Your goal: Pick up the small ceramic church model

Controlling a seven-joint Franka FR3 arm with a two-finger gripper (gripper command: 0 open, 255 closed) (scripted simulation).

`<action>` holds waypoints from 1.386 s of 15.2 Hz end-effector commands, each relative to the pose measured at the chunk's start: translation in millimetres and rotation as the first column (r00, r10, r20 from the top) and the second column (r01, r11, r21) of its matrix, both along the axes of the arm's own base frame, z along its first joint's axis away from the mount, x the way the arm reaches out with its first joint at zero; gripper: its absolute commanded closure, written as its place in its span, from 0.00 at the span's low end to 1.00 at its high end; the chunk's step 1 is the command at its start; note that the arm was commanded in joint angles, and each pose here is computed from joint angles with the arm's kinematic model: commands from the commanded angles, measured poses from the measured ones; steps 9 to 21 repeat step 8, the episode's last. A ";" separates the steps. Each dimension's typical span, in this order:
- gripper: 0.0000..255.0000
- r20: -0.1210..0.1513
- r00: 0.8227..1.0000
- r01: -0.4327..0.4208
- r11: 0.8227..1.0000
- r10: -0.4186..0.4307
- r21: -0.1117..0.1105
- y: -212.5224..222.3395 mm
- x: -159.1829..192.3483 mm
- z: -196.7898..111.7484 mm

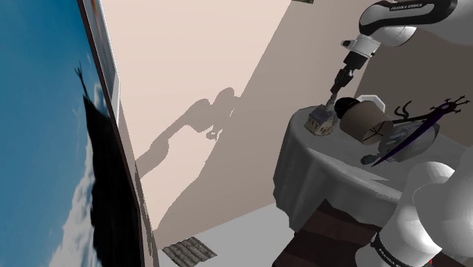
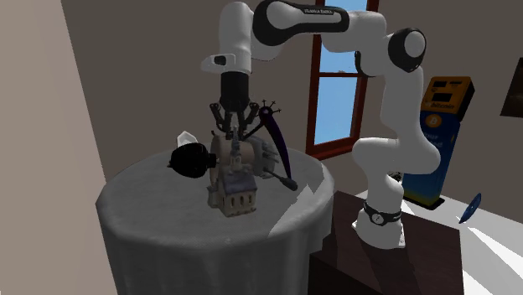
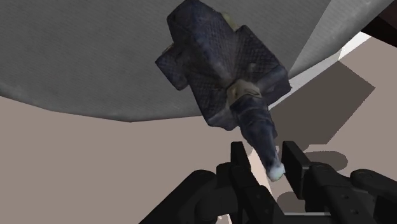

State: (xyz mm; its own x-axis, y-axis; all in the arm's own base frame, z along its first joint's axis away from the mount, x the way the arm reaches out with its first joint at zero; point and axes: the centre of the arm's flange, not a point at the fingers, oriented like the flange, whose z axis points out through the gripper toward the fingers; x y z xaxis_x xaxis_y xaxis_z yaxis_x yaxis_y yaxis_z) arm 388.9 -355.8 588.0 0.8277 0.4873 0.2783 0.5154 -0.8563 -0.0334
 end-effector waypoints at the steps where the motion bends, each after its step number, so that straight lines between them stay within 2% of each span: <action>1: 1.00 0.001 1.000 0.000 1.000 0.000 0.000 -0.6 0.1 11.7; 6: 1.00 0.001 1.000 0.000 1.000 0.000 0.000 -0.6 0.1 38.1; 21: 1.00 0.001 1.000 0.000 1.000 0.000 0.000 -0.6 0.1 38.9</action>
